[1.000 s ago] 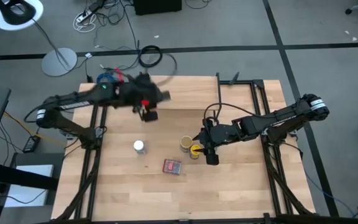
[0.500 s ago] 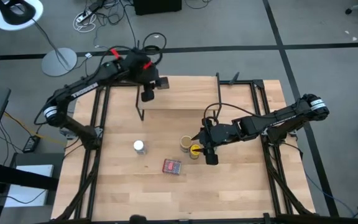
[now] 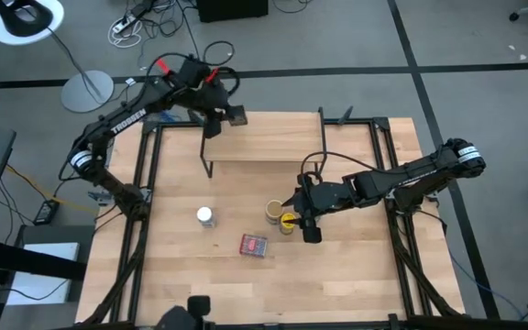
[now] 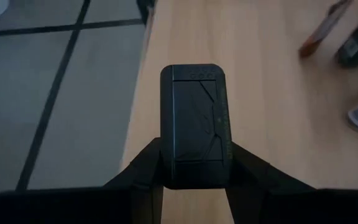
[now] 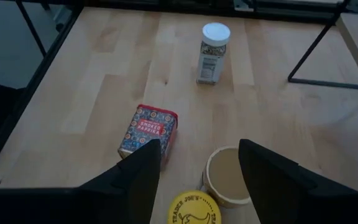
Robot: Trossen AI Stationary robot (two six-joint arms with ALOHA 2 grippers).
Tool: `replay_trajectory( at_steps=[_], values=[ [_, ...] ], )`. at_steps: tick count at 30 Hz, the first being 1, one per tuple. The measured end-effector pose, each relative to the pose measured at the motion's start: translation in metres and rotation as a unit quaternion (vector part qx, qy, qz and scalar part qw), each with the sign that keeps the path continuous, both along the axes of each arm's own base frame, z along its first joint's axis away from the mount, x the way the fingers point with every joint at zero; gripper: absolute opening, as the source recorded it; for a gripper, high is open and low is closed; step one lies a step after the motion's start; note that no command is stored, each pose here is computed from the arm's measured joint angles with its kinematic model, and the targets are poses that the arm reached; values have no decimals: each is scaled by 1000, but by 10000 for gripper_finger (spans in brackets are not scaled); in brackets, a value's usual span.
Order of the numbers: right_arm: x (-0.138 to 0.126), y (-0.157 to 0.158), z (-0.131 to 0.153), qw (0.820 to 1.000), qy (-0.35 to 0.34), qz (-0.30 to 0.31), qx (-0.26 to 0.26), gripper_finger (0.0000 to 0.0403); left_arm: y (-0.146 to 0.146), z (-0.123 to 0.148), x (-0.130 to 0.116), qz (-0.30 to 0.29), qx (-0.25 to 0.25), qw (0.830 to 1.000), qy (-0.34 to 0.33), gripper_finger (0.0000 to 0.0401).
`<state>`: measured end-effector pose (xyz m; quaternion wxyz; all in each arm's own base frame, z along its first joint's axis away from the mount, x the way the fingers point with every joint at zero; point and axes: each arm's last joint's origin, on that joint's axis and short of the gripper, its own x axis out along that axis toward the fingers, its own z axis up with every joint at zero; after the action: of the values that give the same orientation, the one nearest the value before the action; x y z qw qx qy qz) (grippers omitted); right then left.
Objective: Shelf spices
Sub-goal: Put the black seasoning can on the shelf
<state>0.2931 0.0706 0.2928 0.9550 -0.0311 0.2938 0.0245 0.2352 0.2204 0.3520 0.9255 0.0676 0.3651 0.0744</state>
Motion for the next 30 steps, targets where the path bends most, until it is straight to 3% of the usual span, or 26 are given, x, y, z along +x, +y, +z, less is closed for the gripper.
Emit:
replay_trajectory(
  at_steps=[6, 14, 21, 30],
  values=[
    [2, 0, 3, 1000, -18, 6, -4, 215, 27, 6, 7, 14, -22, 999, 31, 123],
    [2, 1, 3, 1000, -20, 7, -4, 215, 43, 21, 20, 1, -25, 999, 48, 123],
    [2, 1, 3, 1000, -18, 8, -6, 215, 51, -2, 23, -13, -62, 993, 96, 123],
    [2, 2, 3, 1000, -19, 11, -7, 215, 59, -6, 21, -13, -68, 994, 86, 123]
  ],
)
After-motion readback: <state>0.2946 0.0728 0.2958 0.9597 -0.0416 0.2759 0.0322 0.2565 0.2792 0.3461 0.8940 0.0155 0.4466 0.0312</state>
